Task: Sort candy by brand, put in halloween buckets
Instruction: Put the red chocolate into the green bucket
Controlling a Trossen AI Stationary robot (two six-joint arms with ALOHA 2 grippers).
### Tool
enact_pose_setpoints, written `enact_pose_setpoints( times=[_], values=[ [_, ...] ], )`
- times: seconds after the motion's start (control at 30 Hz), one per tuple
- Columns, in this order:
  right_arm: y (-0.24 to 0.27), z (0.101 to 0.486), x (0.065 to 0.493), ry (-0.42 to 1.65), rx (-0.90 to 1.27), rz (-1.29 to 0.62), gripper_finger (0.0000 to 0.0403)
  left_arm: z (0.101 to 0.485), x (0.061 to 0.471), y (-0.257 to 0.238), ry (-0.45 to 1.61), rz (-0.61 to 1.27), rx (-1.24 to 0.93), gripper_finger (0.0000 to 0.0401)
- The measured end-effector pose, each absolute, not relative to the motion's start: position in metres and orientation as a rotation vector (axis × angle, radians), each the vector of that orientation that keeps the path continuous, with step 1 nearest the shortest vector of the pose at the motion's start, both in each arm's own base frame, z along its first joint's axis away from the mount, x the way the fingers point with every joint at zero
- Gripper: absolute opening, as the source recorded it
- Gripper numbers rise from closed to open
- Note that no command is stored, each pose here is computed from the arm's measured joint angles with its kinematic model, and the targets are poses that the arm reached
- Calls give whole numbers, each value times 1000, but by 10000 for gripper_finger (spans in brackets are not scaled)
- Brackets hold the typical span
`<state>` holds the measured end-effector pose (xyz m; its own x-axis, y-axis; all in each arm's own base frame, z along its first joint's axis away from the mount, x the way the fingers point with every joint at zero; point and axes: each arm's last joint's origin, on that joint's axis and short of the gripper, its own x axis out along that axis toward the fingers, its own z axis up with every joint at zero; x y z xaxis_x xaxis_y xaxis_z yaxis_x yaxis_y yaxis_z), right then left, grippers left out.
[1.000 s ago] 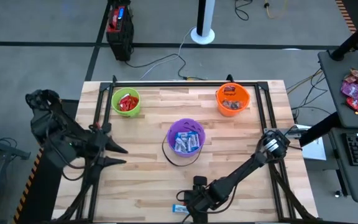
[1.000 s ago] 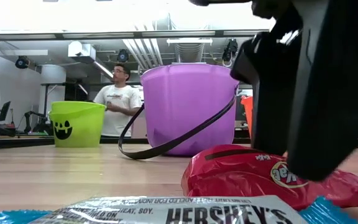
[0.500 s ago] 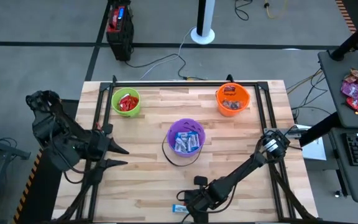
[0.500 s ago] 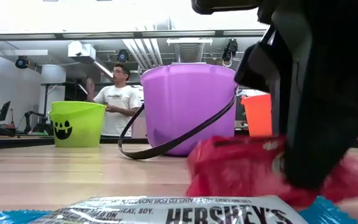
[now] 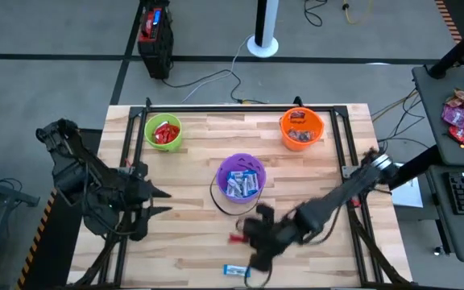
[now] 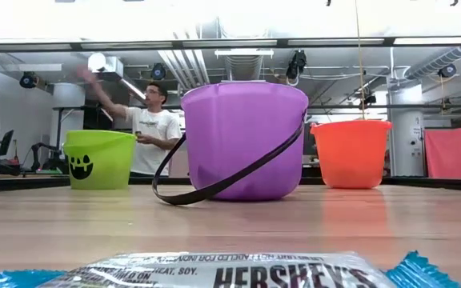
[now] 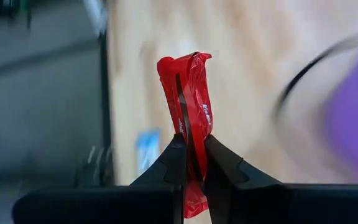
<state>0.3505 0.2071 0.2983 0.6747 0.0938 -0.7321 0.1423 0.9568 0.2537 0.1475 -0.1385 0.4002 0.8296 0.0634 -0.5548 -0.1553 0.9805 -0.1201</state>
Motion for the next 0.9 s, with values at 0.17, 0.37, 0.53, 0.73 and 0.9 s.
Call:
enact_pose_setpoints(
  times=[0.17,0.37,0.53,0.73,0.9],
  values=[
    [161,355,350,542,212,-134,24,410,151,-138,454,150,-107,135],
    [128,408,358,183,24,-124,23,422,168,-130,318,249,-82,135],
    [115,420,365,75,-71,-125,23,430,192,-126,241,278,-16,135],
    [101,421,371,67,-145,-136,23,435,222,-111,195,259,18,135],
    [91,420,374,74,-135,-121,23,436,237,-101,174,221,22,135]
  ],
)
